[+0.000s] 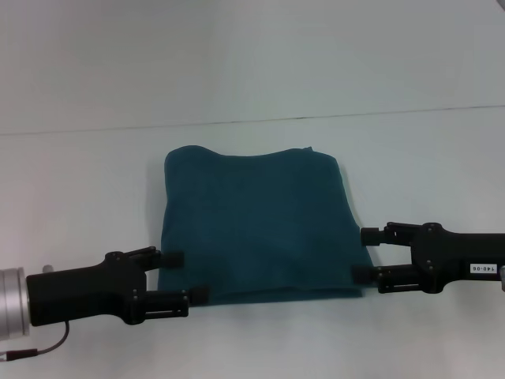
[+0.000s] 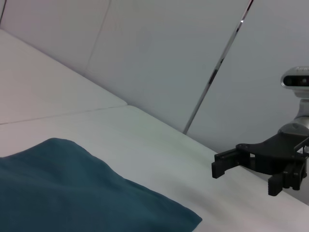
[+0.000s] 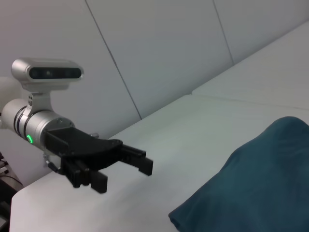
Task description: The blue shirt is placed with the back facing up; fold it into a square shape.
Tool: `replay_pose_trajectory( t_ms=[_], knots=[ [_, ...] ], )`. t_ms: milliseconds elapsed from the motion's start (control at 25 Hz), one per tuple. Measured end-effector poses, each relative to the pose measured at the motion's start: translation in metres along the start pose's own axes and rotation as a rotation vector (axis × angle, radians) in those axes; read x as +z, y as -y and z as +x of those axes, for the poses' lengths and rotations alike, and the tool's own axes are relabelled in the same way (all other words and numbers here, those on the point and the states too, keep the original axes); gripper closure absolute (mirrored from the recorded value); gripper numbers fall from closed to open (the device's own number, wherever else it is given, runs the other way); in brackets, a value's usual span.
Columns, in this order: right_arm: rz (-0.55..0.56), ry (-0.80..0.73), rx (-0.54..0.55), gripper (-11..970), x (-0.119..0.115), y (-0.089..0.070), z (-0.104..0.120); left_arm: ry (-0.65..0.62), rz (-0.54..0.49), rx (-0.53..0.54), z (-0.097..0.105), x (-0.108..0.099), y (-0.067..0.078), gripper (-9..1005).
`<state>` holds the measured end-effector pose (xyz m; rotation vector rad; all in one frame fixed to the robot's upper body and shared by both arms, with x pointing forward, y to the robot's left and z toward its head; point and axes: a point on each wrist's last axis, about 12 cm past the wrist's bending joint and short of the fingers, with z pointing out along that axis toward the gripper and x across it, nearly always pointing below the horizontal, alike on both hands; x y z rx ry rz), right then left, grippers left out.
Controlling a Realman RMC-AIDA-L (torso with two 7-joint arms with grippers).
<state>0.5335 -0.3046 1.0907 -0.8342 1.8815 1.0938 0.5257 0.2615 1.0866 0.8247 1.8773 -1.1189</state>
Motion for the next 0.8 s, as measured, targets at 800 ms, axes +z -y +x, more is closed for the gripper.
replay_pose_trajectory(
  t_ms=[800],
  knots=[
    [0.002,-0.017,-0.004,31,0.0024,0.0011,-0.0009,-0.016,0.008,-0.001,0.0019,0.0016,0.0011,105]
  ],
)
